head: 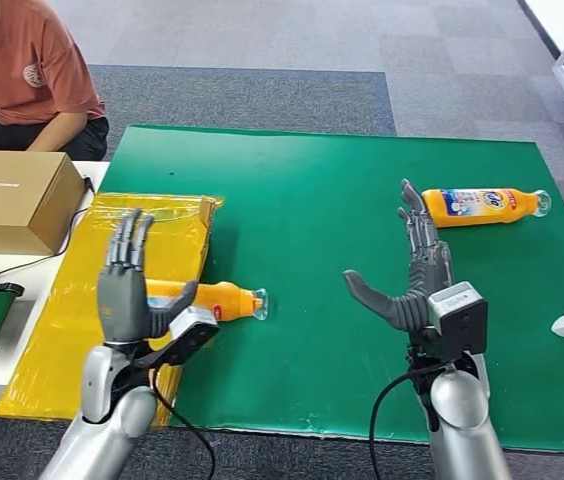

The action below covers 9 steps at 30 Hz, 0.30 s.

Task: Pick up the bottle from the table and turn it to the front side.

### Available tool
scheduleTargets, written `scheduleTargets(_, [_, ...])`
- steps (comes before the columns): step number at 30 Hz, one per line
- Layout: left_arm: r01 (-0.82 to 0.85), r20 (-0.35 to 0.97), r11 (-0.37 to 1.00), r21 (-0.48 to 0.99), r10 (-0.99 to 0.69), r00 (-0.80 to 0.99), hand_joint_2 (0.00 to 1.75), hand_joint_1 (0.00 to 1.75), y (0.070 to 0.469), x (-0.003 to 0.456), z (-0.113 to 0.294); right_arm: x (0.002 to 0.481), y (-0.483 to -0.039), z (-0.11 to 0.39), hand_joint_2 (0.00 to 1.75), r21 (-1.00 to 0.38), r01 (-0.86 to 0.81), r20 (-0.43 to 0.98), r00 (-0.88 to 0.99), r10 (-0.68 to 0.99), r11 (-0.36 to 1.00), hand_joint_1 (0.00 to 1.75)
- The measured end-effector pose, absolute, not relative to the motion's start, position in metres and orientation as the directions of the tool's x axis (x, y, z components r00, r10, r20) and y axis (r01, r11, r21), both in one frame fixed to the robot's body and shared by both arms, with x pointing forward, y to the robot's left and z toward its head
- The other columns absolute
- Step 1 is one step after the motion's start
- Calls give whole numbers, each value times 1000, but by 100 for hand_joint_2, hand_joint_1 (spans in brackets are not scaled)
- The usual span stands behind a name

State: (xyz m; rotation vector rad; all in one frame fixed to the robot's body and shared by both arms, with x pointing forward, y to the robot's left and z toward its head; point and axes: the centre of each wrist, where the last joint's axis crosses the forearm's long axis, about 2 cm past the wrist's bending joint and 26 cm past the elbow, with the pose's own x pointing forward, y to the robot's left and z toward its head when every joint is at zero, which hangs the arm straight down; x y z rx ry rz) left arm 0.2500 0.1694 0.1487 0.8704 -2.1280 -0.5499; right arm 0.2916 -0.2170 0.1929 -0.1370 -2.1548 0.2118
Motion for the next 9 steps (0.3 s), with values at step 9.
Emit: scheduleTargets(9, [-430, 591, 862, 267, -499, -634, 175, 0, 197, 212, 184, 274, -215, 178, 175, -195, 1, 823, -545, 163, 981, 0])
